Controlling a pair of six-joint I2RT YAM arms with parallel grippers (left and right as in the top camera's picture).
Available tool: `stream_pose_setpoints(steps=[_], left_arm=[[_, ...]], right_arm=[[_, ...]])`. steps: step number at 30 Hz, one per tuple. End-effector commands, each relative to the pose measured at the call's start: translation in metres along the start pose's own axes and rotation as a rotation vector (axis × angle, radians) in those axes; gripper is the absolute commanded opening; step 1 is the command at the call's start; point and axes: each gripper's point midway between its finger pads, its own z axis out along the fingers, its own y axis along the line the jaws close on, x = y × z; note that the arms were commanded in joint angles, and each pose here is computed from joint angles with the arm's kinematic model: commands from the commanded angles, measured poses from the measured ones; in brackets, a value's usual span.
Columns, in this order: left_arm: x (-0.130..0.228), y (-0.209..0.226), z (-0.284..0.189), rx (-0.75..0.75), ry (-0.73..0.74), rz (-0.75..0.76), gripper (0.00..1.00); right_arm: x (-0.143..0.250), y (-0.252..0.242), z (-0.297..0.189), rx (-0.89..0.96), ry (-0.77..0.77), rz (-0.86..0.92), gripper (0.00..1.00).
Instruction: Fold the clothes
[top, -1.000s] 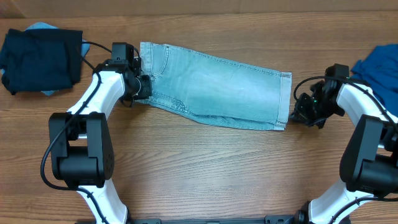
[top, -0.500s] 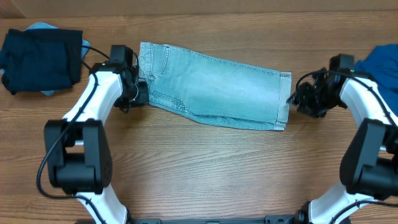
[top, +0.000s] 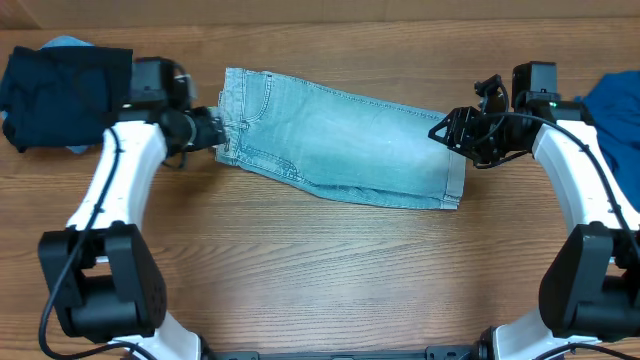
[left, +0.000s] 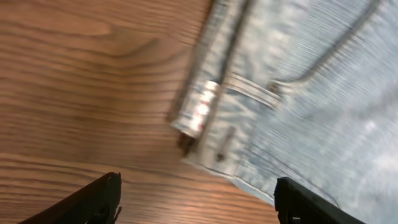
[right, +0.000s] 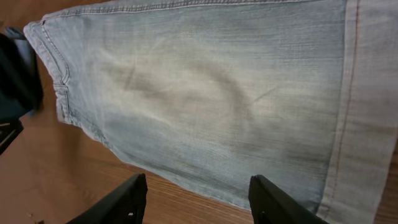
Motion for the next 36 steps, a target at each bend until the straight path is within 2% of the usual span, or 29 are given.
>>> stream_pose_setpoints(steps=[1,7,16,22,24,27,28,36], left_arm=[[0.010,0.005,0.027,0.108,0.086,-0.116,0.80],[0.010,-0.016,0.058,0.203,0.106,-0.113,0.80],[0.030,-0.017,0.090,0.190,0.184,-0.168,0.74],[0.039,-0.021,0.102,0.179,0.212,-0.155,0.55],[0.038,-0.021,0.103,0.182,0.207,-0.154,0.39],[0.041,-0.020,0.102,0.178,0.221,-0.159,0.07],[0.044,-0.020,0.101,0.174,0.233,-0.162,0.04],[0.072,0.005,0.068,0.004,0.331,-0.143,0.04]], right_arm=[[-0.004,0.010,-0.007,-0.022,-0.018,-0.026,0.57],[-0.004,0.010,-0.007,-0.022,-0.018,-0.026,0.57],[-0.004,0.010,-0.007,-0.021,-0.019,-0.028,0.57],[-0.004,0.009,-0.007,-0.018,-0.019,-0.027,0.57],[-0.004,0.009,-0.007,-0.018,-0.019,-0.026,0.57],[-0.003,0.009,-0.007,-0.017,-0.016,-0.024,0.56],[-0.003,0.009,-0.007,-0.017,-0.014,-0.023,0.56],[0.003,0.007,-0.007,-0.011,0.007,-0.034,0.56]])
